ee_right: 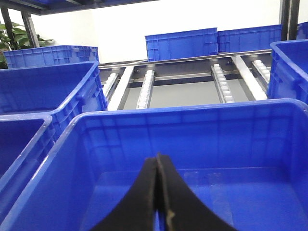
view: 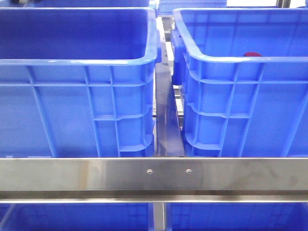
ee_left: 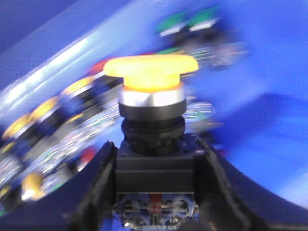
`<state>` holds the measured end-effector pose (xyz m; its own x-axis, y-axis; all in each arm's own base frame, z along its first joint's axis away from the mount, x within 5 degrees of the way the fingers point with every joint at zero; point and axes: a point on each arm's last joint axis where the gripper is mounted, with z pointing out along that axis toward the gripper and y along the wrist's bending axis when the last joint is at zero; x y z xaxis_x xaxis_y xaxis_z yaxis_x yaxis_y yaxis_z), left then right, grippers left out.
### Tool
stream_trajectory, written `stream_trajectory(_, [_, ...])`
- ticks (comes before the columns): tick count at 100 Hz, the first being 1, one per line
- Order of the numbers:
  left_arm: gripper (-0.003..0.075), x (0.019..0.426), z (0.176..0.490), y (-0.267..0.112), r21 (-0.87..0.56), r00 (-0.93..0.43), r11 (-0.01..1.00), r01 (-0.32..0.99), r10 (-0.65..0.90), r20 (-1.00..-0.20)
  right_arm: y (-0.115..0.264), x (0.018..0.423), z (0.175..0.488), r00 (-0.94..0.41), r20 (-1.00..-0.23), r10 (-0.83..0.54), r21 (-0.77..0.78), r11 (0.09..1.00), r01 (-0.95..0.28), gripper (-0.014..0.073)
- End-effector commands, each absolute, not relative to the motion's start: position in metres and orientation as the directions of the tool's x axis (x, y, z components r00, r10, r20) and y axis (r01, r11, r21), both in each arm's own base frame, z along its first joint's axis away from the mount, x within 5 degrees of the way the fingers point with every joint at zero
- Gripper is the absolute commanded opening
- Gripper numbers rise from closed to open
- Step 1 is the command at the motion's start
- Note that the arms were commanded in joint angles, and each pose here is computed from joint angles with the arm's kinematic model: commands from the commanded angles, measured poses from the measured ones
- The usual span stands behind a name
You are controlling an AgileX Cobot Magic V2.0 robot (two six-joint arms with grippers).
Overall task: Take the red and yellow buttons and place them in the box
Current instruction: 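Lower the left gripper into the button bin and grasp a yellow button, then lift the yellow button and pass it to the right gripper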
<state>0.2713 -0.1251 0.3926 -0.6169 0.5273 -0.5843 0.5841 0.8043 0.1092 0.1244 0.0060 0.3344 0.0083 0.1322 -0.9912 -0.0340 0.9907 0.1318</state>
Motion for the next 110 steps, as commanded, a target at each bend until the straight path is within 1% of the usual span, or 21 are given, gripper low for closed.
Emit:
stream_trajectory(1, [-0.0019, 0.243, 0.421, -0.142, 0.095, -0.514, 0.763, 0.64, 0.516, -0.685, 0.007, 0.123, 0.343, 0.034, -0.991, 0.132, 0.131, 0.99, -0.049, -0.0066])
stream_trajectory(11, [-0.0019, 0.218, 0.43, -0.162, 0.07, -0.451, 0.693, 0.717, 0.538, -0.712, 0.007, 0.123, 0.343, 0.034, -0.991, 0.132, 0.131, 0.99, -0.049, -0.0066])
stream_trajectory(22, [-0.0019, 0.196, 0.433, -0.184, 0.058, -0.386, 0.608, 0.792, 0.572, -0.723, 0.007, 0.123, 0.343, 0.033, -0.991, 0.132, 0.13, 0.99, -0.056, -0.0066])
stream_trajectory(37, [-0.0019, 0.173, 0.433, -0.207, 0.059, -0.31, 0.508, 0.859, 0.61, -0.73, 0.01, 0.123, 0.343, 0.03, -0.991, 0.132, 0.129, 0.988, -0.082, -0.0066])
stream_trajectory(44, [-0.0019, 0.165, 0.434, -0.214, 0.061, -0.283, 0.475, 0.878, 0.617, -0.735, 0.012, 0.123, 0.344, 0.026, -0.991, 0.132, 0.128, 0.986, -0.11, -0.0046])
stream_trajectory(51, [-0.0019, 0.16, 0.434, -0.218, 0.062, -0.266, 0.456, 0.888, 0.619, -0.739, 0.016, 0.122, 0.344, 0.022, -0.991, 0.131, 0.127, 0.981, -0.147, 0.0032])
stream_trajectory(53, [-0.0019, 0.159, 0.434, -0.219, 0.062, -0.263, 0.451, 0.89, 0.62, -0.739, 0.017, 0.122, 0.344, 0.021, -0.991, 0.131, 0.126, 0.98, -0.156, 0.0069])
stream_trajectory(56, [-0.0019, 0.158, 0.434, -0.22, 0.062, -0.26, 0.447, 0.892, 0.621, -0.739, 0.018, 0.122, 0.344, 0.019, -0.991, 0.131, 0.126, 0.977, -0.17, 0.0139])
stream_trajectory(58, [-0.0019, 0.158, 0.434, -0.22, 0.062, -0.259, 0.447, 0.892, 0.62, -0.74, 0.018, 0.122, 0.344, 0.019, -0.991, 0.131, 0.125, 0.977, -0.175, 0.017])
stream_trajectory(63, [-0.0019, 0.158, 0.434, -0.22, 0.062, -0.259, 0.447, 0.892, 0.62, -0.74, 0.02, 0.122, 0.344, 0.017, -0.991, 0.13, 0.125, 0.974, -0.19, 0.0304])
stream_trajectory(65, [-0.0019, 0.158, 0.434, -0.22, 0.062, -0.259, 0.447, 0.892, 0.62, -0.74, 0.02, 0.122, 0.344, 0.016, -0.991, 0.131, 0.126, 0.973, -0.194, 0.0337])
stream_trajectory(66, [-0.0019, 0.158, 0.434, -0.22, 0.062, -0.259, 0.447, 0.892, 0.62, -0.74, 0.02, 0.122, 0.344, 0.016, -0.991, 0.133, 0.127, 0.972, -0.197, 0.037])
stream_trajectory(70, [-0.0019, 0.158, 0.434, -0.22, 0.062, -0.259, 0.447, 0.892, 0.62, -0.74, 0.021, 0.121, 0.344, 0.012, -0.989, 0.148, 0.143, 0.967, -0.209, 0.0457])
stream_trajectory(77, [-0.0019, 0.158, 0.434, -0.22, 0.062, -0.259, 0.447, 0.892, 0.62, -0.74, 0.024, 0.121, 0.344, 0.004, -0.982, 0.191, 0.184, 0.952, -0.243, 0.0561])
stream_trajectory(82, [-0.0019, 0.158, 0.434, -0.22, 0.062, -0.259, 0.447, 0.892, 0.62, -0.74, 0.028, 0.12, 0.345, -0.005, -0.973, 0.231, 0.223, 0.933, -0.282, 0.0594])
stream_trajectory(86, [-0.0019, 0.158, 0.434, -0.22, 0.062, -0.259, 0.447, 0.892, 0.62, -0.74, 0.031, 0.119, 0.346, -0.013, -0.964, 0.264, 0.255, 0.914, -0.316, 0.0598])
stream_trajectory(93, [-0.0019, 0.158, 0.434, -0.22, 0.062, -0.259, 0.447, 0.892, 0.62, -0.74, 0.038, 0.117, 0.349, -0.042, -0.937, 0.347, 0.334, 0.854, -0.398, 0.0596])
stream_trajectory(100, [-0.0019, 0.158, 0.434, -0.22, 0.062, -0.259, 0.447, 0.892, 0.62, -0.74, 0.046, 0.116, 0.351, -0.098, -0.899, 0.426, 0.419, 0.774, -0.476, 0.0596])
stream_trajectory(105, [-0.0019, 0.158, 0.434, -0.22, 0.062, -0.259, 0.447, 0.892, 0.62, -0.74, 0.053, 0.118, 0.351, -0.161, -0.87, 0.467, 0.475, 0.702, -0.531, 0.0596])
stream_trajectory(110, [-0.0019, 0.158, 0.434, -0.22, 0.062, -0.259, 0.447, 0.892, 0.62, -0.74, 0.059, 0.122, 0.35, -0.242, -0.834, 0.496, 0.538, 0.631, -0.559, 0.0596])
